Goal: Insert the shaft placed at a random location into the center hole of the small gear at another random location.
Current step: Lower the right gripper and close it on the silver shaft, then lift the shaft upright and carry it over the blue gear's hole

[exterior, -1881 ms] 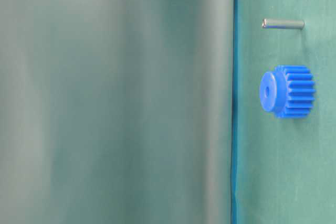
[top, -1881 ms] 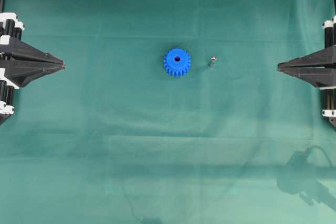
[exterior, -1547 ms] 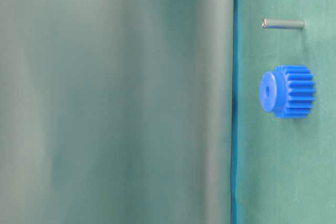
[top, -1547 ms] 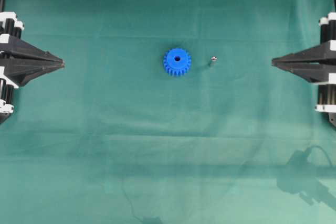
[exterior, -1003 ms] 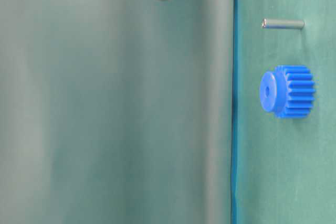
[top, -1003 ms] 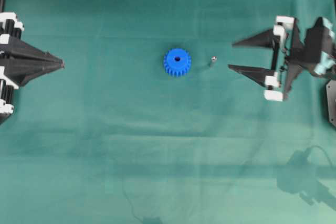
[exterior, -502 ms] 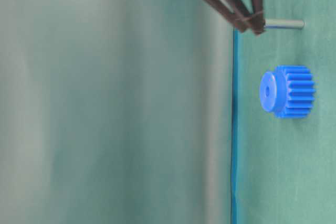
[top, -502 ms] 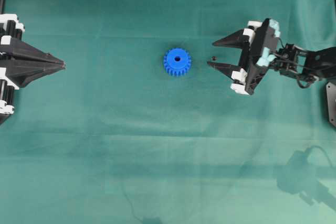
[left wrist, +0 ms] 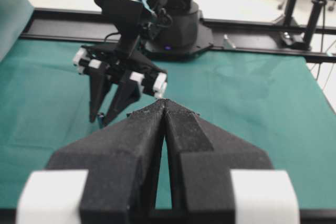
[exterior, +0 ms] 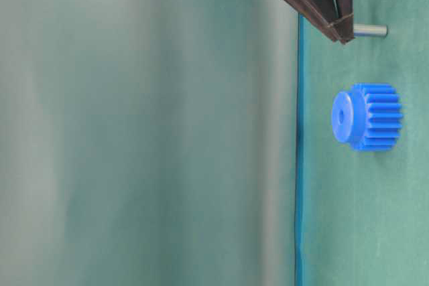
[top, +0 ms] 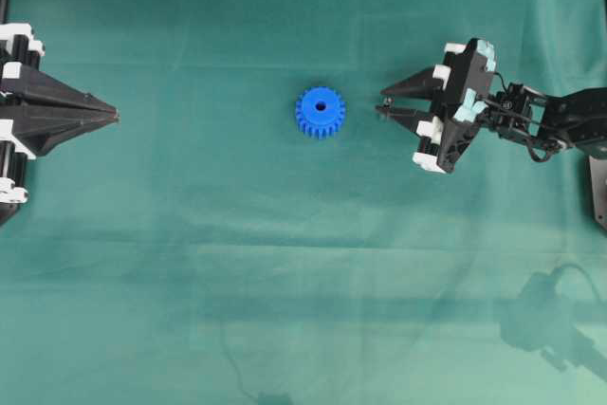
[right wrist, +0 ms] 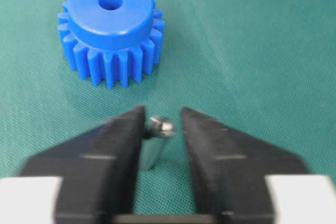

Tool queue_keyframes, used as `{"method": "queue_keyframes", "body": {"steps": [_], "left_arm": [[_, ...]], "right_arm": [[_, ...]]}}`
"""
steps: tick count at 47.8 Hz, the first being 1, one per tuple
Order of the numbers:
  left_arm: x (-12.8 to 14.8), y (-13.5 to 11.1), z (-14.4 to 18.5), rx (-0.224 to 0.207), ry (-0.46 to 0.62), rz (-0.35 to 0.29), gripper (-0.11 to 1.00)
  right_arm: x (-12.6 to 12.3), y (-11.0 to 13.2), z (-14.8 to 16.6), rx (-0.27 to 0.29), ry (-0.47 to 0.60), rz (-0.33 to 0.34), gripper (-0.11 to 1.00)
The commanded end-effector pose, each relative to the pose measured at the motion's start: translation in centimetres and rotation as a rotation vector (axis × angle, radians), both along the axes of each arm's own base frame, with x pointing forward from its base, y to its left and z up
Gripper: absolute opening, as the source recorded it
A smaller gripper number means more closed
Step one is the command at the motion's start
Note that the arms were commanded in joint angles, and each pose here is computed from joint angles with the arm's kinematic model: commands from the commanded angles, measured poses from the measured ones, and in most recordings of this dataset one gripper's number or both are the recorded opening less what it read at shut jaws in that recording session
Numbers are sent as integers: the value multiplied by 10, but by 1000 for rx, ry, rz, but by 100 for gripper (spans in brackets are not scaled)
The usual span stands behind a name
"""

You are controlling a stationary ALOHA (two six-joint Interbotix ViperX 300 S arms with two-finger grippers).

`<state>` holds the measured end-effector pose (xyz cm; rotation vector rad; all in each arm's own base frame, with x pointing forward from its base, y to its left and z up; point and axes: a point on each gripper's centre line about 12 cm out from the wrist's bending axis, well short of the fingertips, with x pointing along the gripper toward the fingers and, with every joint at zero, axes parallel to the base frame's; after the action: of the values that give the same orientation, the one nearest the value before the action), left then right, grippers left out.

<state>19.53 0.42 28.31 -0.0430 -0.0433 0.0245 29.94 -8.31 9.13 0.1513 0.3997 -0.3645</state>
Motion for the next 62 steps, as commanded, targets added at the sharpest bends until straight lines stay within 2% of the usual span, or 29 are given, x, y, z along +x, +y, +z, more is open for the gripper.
{"method": "queue_keyframes", "body": {"steps": [1, 4, 20, 33, 40, 55, 62], "left_arm": [[1, 1, 2, -4, -5, 4, 0], [1, 1, 2, -5, -2, 4, 0], [1, 1, 1, -8, 3, 3, 0], [1, 1, 1, -8, 4, 3, 0], [1, 1, 1, -9, 3, 4, 0], [2, 1, -1, -9, 11, 4, 0], [2, 1, -1, -11, 14, 4, 0]], "right_arm": [[5, 0, 7, -12, -35, 5, 22], [5, 1, 8, -15, -40, 9, 15], [6, 3, 11, -15, -55, 14, 15], [6, 5, 52, -20, -127, 24, 15], [4, 7, 72, -9, -131, 34, 15], [7, 9, 80, 2, -123, 44, 15], [20, 13, 84, 0, -138, 64, 15]]}}
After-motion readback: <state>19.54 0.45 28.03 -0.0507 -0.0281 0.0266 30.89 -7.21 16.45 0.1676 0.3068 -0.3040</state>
